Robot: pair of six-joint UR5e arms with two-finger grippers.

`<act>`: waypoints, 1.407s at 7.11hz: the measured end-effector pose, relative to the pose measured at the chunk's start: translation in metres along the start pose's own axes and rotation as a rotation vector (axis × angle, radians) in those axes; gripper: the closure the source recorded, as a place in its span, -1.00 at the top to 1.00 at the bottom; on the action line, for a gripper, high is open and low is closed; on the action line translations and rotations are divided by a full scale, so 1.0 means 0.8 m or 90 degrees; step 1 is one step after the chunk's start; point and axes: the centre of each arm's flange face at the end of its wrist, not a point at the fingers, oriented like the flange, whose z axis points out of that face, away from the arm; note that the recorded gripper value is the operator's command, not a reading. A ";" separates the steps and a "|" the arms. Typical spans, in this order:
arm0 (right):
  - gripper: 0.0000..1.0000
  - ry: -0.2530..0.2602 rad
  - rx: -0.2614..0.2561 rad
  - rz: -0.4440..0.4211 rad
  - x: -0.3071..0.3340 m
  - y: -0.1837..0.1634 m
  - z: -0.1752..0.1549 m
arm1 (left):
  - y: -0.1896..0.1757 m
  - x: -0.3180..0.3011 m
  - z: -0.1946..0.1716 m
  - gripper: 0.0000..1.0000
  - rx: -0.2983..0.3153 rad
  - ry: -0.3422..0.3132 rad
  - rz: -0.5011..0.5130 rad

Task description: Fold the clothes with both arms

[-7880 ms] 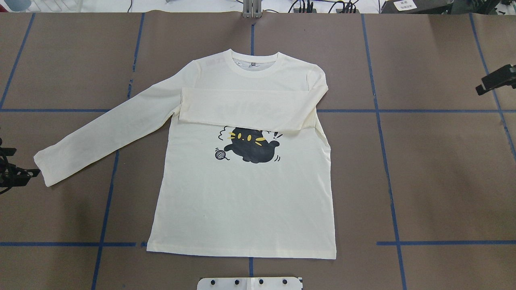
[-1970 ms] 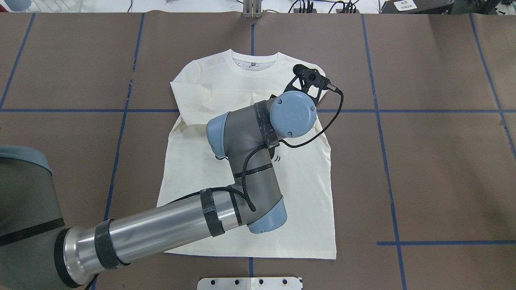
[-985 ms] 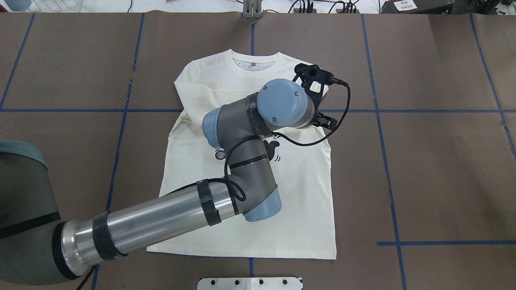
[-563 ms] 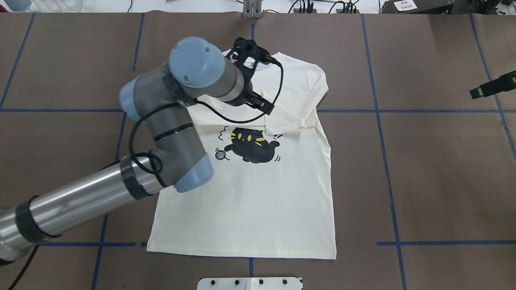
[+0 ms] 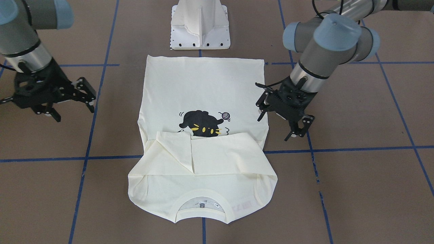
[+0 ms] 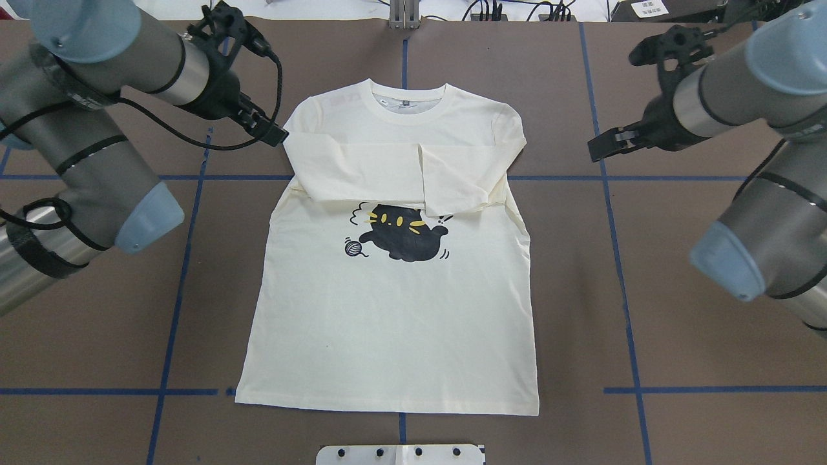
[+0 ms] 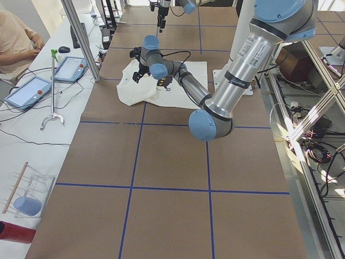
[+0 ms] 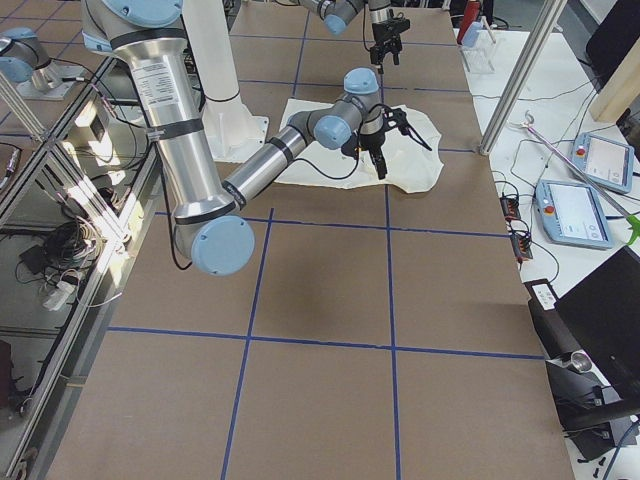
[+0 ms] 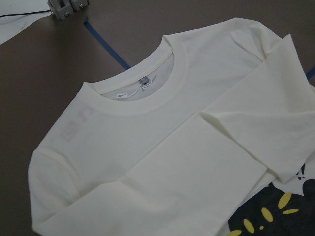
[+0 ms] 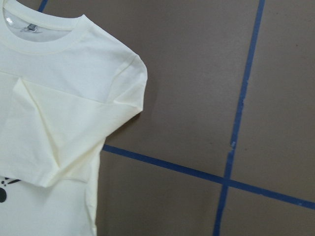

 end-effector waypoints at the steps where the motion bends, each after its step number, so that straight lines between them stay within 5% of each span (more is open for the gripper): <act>1: 0.75 0.032 -0.005 0.008 -0.069 -0.002 0.012 | 0.022 -0.029 -0.015 1.00 -0.003 -0.009 0.019; 4: 0.28 0.121 0.020 0.022 -0.214 0.000 0.092 | 0.041 -0.049 -0.032 1.00 -0.007 -0.001 0.040; 10: 0.18 0.204 0.033 0.018 -0.369 -0.014 0.206 | 0.043 -0.048 -0.034 1.00 -0.008 0.008 0.021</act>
